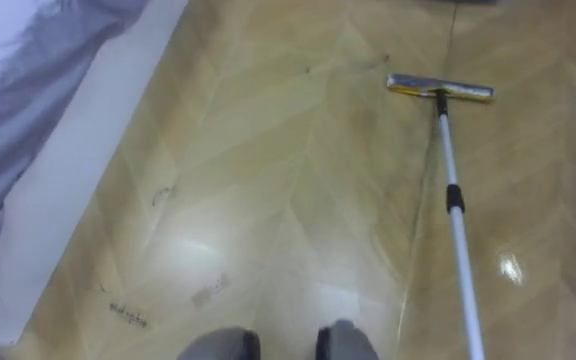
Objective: Mop floor
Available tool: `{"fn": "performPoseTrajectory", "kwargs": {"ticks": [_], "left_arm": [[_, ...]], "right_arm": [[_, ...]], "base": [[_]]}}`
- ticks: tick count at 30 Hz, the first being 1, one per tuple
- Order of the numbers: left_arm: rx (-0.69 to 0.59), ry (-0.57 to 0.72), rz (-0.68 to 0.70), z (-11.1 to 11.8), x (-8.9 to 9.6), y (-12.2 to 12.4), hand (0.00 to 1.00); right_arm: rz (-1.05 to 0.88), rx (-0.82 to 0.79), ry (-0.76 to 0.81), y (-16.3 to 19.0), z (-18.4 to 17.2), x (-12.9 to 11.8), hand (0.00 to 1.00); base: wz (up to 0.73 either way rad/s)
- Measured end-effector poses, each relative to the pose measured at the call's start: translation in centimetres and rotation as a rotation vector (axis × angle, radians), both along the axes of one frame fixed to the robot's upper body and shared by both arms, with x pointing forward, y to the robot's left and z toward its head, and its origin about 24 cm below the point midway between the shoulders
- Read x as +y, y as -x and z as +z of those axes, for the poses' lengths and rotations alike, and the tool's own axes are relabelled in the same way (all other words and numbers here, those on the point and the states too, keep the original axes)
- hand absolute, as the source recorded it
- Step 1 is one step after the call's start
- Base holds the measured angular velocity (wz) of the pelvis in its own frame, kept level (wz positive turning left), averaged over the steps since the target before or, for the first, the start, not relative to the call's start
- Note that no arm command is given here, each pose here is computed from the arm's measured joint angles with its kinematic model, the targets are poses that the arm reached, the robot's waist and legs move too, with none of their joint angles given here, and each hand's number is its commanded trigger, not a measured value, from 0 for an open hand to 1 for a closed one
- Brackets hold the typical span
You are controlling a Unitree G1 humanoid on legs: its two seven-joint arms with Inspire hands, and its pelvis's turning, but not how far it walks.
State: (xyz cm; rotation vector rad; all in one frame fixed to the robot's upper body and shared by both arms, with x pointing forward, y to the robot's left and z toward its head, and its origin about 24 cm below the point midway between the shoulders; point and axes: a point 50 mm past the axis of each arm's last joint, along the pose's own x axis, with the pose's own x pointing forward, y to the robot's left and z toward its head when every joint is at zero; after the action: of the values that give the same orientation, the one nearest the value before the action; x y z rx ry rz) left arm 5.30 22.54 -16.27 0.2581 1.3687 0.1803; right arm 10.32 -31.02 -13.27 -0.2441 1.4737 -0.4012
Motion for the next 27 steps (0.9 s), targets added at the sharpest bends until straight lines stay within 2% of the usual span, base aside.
{"fn": "performPoseTrajectory", "kwargs": {"ticks": [1,3,6,9,13,15,17,20,24,27], "left_arm": [[-0.02,-0.016,-0.006,0.2,0.4,-0.3,0.0],[-0.03,-0.024,-0.006,0.3,0.8,-0.4,0.0],[-0.034,-0.015,-0.005,0.4,1.0,-0.3,0.0],[-0.048,0.009,-0.017,0.4,0.9,-1.0,0.0],[-0.093,0.025,-0.029,0.6,0.6,-2.3,0.0],[-0.106,0.019,-0.039,0.7,0.3,-2.5,0.0],[-0.096,0.014,-0.064,0.5,-0.1,-2.4,0.0],[-0.083,0.011,-0.054,0.4,-0.5,-2.1,0.0],[-0.038,0.018,-0.037,0.0,-0.8,-1.2,0.0],[-0.011,0.017,-0.027,-0.1,-0.8,-0.8,0.0]], "right_arm": [[0.024,-0.079,0.003,-3.2,0.9,0.1,1.0],[0.039,-0.182,-0.002,-6.4,2.1,0.3,1.0],[0.016,-0.242,-0.044,-7.7,2.5,0.6,1.0],[-0.044,-0.211,-0.067,-5.4,1.6,0.3,1.0],[-0.109,-0.059,-0.021,1.4,0.1,-1.0,1.0],[-0.132,0.021,0.004,4.6,-0.6,-0.9,1.0],[-0.149,0.092,0.002,7.4,-1.4,0.3,1.0],[-0.16,0.138,-0.043,9.3,-2.3,2.3,1.0],[-0.176,0.189,-0.074,11.4,-2.7,3.6,1.0],[-0.175,0.183,-0.072,10.4,-2.8,3.9,1.0]], "base": [[-0.33],[-0.19],[0.26],[0.42],[0.29],[0.1],[0.06],[-0.03],[-0.01],[0.01]]}}
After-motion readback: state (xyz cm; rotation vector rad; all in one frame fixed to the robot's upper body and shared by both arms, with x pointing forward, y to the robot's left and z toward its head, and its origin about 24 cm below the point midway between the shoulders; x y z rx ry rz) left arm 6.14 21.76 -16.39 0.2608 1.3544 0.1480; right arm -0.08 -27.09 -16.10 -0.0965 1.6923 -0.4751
